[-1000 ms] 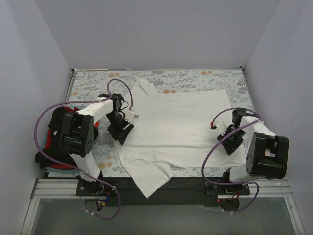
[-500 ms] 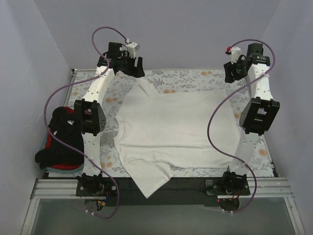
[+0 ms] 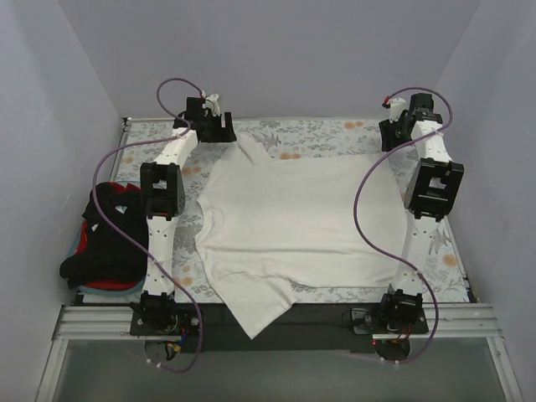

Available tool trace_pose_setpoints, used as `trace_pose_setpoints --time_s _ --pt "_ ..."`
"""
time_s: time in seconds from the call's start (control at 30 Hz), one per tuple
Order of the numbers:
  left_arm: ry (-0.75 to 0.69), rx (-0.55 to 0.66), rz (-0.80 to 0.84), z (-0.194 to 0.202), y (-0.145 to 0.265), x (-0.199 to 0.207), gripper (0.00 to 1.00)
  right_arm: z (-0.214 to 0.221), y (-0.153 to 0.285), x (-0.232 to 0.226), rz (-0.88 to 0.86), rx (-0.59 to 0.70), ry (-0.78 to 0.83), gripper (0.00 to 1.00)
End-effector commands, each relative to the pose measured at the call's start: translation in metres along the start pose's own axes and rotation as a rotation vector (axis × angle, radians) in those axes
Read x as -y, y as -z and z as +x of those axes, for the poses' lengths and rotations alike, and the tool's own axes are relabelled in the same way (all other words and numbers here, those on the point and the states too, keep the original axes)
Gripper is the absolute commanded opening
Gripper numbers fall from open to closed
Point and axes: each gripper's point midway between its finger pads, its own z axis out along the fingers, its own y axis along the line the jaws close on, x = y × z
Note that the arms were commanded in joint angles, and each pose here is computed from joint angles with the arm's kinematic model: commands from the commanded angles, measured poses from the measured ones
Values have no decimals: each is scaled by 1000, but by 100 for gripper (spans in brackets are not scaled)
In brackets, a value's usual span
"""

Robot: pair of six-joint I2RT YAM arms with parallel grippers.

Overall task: Fold and stack the t-shirts
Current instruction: Fold the tshirt

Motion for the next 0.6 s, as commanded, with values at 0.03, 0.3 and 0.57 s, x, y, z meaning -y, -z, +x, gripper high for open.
trace_pose_setpoints --time_s 0.03,0.3,0.57 --pt "-50 85 -9 -25 6 7 74 -8 -17 8 16 59 -7 57" --pt "-69 45 -62 -5 -12 -8 77 10 -33 -7 -42 24 -24 56" --pt "-51 12 14 12 -30 0 72 24 -45 -18 -75 -10 -18 51"
